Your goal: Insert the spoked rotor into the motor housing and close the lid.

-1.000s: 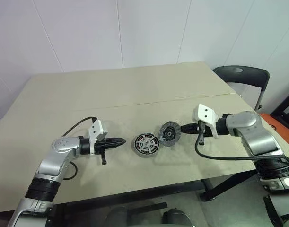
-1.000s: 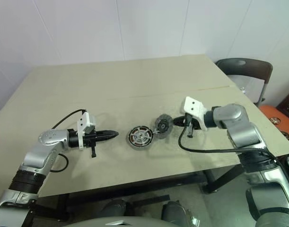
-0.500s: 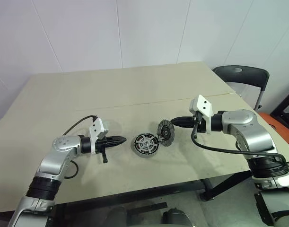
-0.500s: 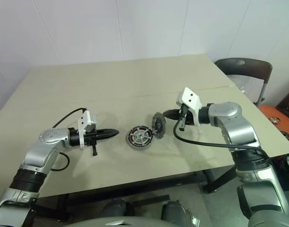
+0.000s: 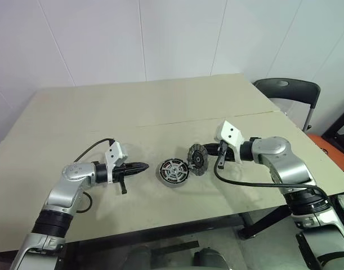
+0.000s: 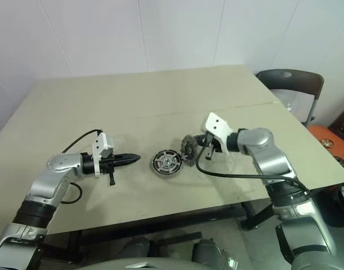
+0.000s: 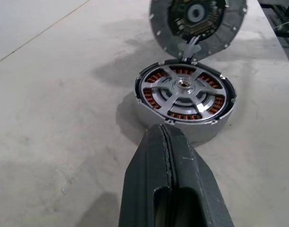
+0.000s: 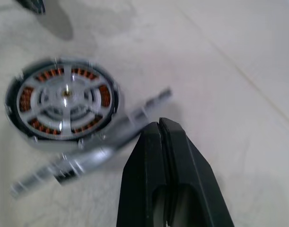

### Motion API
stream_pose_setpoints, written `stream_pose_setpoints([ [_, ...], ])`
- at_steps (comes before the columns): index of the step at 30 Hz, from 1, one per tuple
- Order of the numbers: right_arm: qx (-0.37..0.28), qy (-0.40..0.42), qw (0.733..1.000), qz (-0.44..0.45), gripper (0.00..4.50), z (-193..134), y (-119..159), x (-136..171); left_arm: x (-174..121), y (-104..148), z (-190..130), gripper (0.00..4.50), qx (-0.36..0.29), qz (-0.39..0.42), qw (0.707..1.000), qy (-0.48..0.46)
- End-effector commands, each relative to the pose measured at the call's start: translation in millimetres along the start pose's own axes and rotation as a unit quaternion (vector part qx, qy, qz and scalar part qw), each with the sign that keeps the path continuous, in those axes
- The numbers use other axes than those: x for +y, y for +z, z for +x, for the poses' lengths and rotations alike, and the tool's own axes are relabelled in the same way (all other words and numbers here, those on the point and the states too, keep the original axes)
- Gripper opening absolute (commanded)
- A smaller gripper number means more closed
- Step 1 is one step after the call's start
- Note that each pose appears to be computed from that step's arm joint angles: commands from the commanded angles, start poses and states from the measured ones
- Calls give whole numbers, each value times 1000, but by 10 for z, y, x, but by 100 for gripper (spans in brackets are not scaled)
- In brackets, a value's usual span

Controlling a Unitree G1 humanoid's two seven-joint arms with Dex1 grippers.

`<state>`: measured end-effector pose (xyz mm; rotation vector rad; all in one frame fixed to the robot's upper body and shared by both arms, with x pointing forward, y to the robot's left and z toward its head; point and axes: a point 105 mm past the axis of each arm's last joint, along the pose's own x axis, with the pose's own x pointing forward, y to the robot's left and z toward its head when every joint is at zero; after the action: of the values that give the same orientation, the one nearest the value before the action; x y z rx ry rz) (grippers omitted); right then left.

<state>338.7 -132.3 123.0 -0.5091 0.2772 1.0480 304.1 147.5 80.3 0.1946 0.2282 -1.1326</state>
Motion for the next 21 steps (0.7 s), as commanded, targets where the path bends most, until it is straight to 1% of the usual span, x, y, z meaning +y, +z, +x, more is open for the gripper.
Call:
stream_pose_setpoints([
  [1,-26,4,1000,-8,3,-51,141,-12,47,98,5,0,-12,24,1000,0],
  [7,-19,14,1000,-5,3,-45,109,33,31,82,24,0,-13,24,1000,-3],
  [9,-25,27,999,4,3,-67,137,63,26,81,32,0,-13,23,1000,-4],
  [17,-118,48,990,67,3,-93,446,126,-11,44,82,0,-7,20,1000,-12],
  [21,-144,60,984,90,3,-95,544,178,-18,29,96,0,-5,19,1000,-14],
])
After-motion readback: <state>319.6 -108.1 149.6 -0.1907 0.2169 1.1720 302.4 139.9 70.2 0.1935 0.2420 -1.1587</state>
